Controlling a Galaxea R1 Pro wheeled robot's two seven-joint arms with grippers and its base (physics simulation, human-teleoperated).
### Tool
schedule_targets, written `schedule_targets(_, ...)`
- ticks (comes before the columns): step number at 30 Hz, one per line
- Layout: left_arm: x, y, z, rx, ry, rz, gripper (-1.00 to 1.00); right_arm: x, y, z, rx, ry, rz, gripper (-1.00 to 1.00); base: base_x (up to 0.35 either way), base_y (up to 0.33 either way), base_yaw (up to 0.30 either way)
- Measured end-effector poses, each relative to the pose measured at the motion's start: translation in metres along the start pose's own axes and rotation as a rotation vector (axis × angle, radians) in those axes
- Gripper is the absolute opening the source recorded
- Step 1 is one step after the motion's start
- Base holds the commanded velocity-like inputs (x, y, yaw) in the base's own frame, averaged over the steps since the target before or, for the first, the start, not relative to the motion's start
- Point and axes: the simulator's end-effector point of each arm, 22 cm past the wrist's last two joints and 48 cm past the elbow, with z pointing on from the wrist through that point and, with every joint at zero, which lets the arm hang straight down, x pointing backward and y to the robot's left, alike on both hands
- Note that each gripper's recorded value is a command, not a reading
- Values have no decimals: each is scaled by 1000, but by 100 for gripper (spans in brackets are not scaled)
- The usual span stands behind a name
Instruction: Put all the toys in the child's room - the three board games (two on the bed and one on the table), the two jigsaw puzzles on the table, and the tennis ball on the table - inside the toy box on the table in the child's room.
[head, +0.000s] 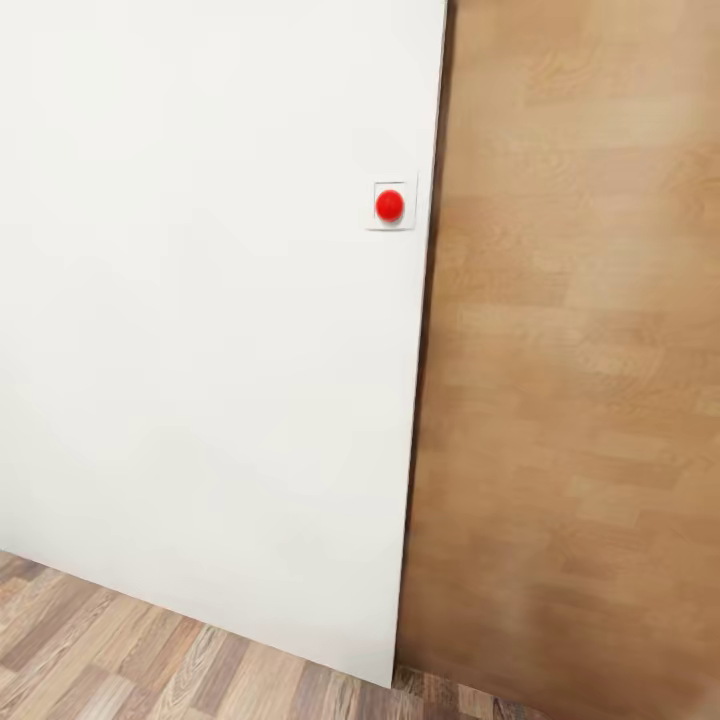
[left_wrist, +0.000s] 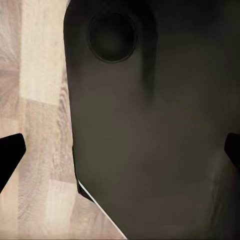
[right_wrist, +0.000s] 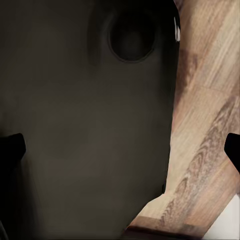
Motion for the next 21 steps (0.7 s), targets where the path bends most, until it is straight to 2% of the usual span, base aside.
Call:
schedule_targets(4, -3, -12, 0, 15, -5, -1, 100, -2, 13, 0, -15, -4, 8, 100, 0, 0, 0)
schedule_targets(8, -3, -12, 0, 15, -6, -2, 100, -2, 13, 0, -15, -3, 8, 100, 0, 0, 0)
schedule_targets(13, -4, -11, 0, 14, -8, -2, 100, -2, 28, -1, -34, -5, 10, 100, 0, 0, 0)
schedule_targets(21, -4, -11, 0, 14, -8, -3, 100, -2, 30, -1, -37, -5, 10, 100, 0, 0, 0)
